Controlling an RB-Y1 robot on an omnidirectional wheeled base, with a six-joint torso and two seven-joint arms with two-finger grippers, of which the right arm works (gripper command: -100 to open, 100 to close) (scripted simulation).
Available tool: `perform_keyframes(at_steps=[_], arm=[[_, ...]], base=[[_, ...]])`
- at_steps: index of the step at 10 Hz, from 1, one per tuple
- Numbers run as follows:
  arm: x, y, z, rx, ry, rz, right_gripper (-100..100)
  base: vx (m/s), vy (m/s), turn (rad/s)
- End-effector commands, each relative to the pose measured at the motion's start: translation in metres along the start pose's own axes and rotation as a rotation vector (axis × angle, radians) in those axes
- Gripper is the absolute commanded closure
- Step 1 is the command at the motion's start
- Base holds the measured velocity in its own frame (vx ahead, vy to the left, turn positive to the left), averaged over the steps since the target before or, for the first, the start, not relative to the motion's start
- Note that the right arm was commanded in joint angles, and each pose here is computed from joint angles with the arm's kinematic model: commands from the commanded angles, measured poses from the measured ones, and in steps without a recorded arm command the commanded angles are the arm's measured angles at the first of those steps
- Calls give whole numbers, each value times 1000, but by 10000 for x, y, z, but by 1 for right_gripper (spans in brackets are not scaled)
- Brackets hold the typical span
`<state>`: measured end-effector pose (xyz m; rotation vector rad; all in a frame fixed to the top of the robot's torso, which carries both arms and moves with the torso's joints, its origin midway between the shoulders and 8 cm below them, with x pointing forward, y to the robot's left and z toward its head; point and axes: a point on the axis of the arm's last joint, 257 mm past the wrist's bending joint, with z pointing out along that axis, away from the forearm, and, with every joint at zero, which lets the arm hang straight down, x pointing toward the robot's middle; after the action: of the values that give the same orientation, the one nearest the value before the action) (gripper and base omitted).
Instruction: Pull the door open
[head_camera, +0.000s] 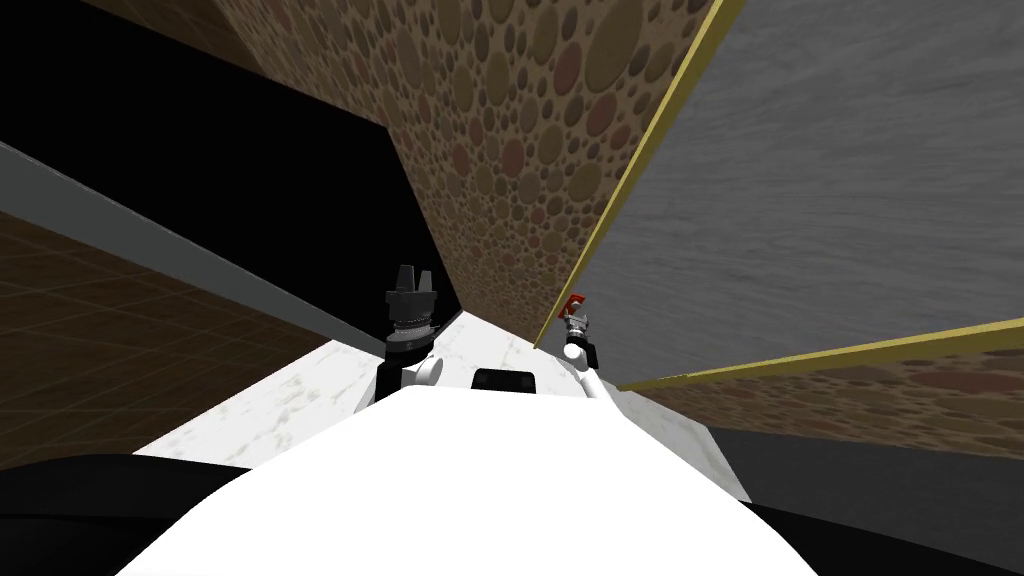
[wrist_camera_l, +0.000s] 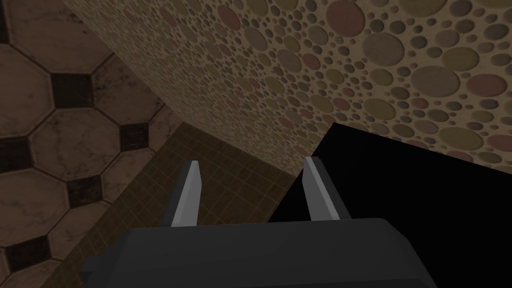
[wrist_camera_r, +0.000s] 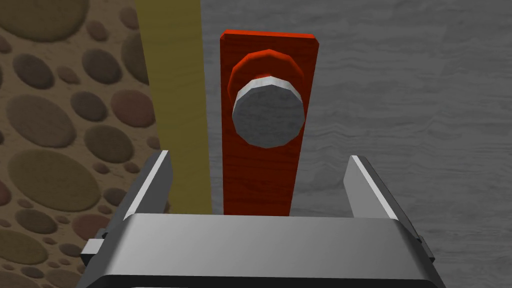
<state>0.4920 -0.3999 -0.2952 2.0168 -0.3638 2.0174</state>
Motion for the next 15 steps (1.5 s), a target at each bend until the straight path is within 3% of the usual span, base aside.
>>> perform_keyframes(at_steps=[1,5,6,7,12,15], arm=[[-28,151,17,-13,-1,0,-100],[-22,597,53,-58,1,1,-100],[-24,527,33,-51,-1,-1,-100],[-24,527,33,-51,-1,-1,100],[-24,527,33,-51,-1,-1,100],[-24,514,4,-23,-1,1,100]], base=[[70,1,99],[124,-15,110],[74,-19,21],[-12,1,-24],[-13,2,0],[-181,-38,134]])
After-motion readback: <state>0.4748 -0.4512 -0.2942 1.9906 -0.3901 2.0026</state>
